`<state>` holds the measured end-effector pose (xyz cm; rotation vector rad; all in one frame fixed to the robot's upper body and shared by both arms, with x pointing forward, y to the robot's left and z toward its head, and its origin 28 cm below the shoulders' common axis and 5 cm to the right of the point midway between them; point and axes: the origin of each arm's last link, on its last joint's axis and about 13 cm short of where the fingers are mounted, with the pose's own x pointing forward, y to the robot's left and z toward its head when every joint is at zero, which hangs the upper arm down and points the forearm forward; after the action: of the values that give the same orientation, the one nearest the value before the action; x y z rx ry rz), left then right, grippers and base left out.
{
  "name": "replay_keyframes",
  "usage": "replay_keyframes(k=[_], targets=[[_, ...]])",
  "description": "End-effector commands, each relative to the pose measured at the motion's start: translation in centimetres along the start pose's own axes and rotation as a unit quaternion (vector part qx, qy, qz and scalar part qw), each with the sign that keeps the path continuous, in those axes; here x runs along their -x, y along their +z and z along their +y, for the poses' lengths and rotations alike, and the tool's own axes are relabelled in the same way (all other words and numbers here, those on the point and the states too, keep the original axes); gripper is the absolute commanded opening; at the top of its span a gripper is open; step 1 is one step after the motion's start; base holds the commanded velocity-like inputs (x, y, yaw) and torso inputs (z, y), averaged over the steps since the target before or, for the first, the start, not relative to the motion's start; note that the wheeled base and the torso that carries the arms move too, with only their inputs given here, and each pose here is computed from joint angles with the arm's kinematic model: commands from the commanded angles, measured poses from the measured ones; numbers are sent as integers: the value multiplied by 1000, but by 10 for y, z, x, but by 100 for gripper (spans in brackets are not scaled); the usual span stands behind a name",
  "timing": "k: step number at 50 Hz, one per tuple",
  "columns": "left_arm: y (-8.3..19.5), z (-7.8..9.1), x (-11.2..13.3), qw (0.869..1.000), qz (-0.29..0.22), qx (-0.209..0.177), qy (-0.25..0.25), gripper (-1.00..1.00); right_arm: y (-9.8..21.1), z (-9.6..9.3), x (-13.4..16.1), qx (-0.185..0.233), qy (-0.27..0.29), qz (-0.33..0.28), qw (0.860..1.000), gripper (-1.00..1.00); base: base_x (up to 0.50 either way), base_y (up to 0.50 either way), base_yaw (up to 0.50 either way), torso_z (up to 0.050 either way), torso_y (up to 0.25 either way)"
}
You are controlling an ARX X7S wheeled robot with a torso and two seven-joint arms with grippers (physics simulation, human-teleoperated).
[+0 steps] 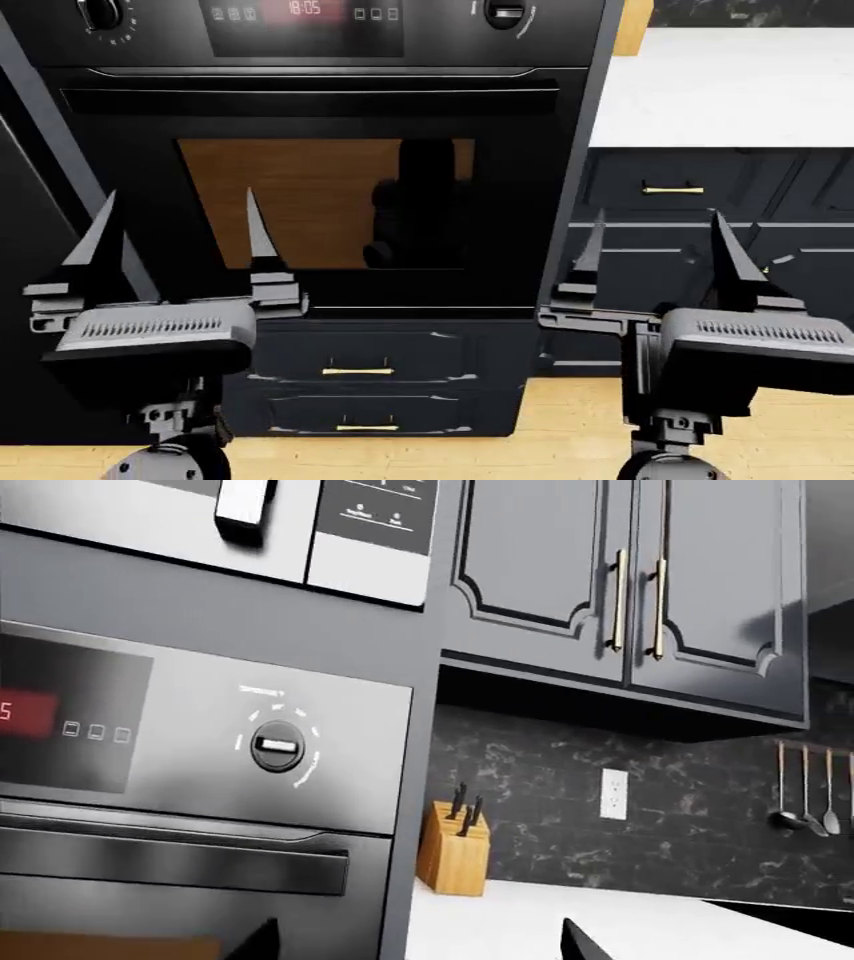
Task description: Preheat the oven by turning the temperature knob.
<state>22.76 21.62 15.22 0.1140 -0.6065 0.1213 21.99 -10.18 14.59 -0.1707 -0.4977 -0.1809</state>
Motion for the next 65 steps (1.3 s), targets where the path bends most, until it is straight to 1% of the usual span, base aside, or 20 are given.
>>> replay_keyframes(k=[1,6,13,19,28,34,46,55,60,65], targets=[[18,2,-16,998,-59,-3,10,100,18,-5,-15,7,-17,-42,999,100,0,0,0,0,0],[27,6,-25,997,-79,-2,21,100,26,-11,-22,16,-29,-65,997,100,0,0,0,0,0],[37,2,-31,995,-93,10,26,100,30,-14,-20,20,-35,-74,996,100,0,0,0,0,0],[35,5,-29,995,-95,10,29,100,31,-16,-20,20,-38,-79,996,100,0,0,0,0,0],[41,8,-28,994,-106,15,33,100,36,-18,-19,20,-44,-97,994,100,0,0,0,0,0],[43,8,-26,993,-108,18,30,100,37,-19,-16,16,-37,-98,994,100,0,30,0,0,0],[46,9,-26,993,-112,21,30,100,37,-19,-17,15,-36,-100,994,100,0,384,0,0,0],[46,9,-28,993,-115,22,30,100,37,-18,-18,20,-36,-101,994,100,0,7,0,0,0],[46,9,-27,993,-116,22,29,100,36,-18,-18,20,-29,-98,995,100,0,302,0,0,0],[49,9,-26,992,-119,25,29,100,35,-16,-17,22,-16,-90,996,100,0,0,0,0,0]])
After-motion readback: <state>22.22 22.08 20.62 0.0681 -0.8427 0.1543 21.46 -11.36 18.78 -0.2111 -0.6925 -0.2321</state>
